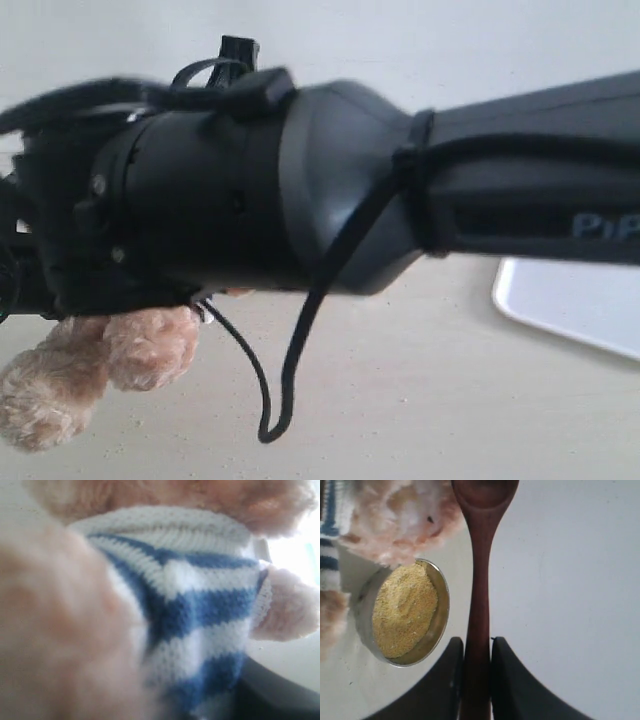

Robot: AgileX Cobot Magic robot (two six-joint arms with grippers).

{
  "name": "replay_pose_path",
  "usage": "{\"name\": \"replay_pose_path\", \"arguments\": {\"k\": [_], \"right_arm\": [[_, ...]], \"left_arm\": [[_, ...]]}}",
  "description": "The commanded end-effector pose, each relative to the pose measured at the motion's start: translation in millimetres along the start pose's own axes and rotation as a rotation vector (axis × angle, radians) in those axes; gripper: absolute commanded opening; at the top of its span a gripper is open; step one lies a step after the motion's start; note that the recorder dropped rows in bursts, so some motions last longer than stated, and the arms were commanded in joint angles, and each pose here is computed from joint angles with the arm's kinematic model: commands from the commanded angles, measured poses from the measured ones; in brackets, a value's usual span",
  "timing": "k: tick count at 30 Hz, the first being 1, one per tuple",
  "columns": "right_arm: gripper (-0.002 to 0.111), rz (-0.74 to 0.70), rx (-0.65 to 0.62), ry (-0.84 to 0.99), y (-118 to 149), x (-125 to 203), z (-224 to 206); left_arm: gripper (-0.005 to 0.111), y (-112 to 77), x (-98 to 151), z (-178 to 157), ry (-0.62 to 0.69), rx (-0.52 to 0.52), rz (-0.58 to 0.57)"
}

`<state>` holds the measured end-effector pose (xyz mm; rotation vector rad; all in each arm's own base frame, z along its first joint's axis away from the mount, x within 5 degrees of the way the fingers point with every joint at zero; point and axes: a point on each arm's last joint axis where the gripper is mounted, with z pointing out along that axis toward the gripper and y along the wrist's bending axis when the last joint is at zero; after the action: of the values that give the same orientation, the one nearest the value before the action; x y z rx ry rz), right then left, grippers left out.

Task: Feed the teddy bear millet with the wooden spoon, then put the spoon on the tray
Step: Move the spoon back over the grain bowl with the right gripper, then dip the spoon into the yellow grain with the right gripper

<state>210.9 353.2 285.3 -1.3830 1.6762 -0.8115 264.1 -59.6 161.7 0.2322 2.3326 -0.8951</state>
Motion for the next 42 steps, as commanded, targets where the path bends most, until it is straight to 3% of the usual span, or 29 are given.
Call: {"name": "replay_pose_path", "arguments": {"k": [1, 5, 9, 15, 22, 28, 42], "right_arm": [[0.0, 0.232, -0.133, 0.032, -63, 43, 9], [0.0, 0.35, -0.538, 0.187, -85, 104, 31], [0.0, 0.414, -0.634, 0.229, -95, 130, 48], [0.0, 0.349, -0.634, 0.212, -88, 127, 66], [0.0, 0.272, -0.624, 0.358, -69, 115, 114], [0.0, 0.26, -0.613, 0.331, -74, 99, 131], [0.0, 0.123, -0.54, 0.409, -50, 93, 160]], "left_arm": [[0.005, -1.9, -1, 0, -0.006, 0.023, 0.0], [0.005, -1.9, -1, 0, -0.006, 0.023, 0.0], [0.005, -0.8, -1, 0, -0.011, 0.012, -0.005], [0.005, 0.2, -5, -1, -0.056, 0.001, -0.035], [0.005, 9.5, -11, 1, -0.063, -0.092, 0.014], [0.005, 9.5, -11, 1, -0.063, -0.093, 0.037], [0.005, 16.8, -12, 12, -0.039, -0.067, 0.006]]}}
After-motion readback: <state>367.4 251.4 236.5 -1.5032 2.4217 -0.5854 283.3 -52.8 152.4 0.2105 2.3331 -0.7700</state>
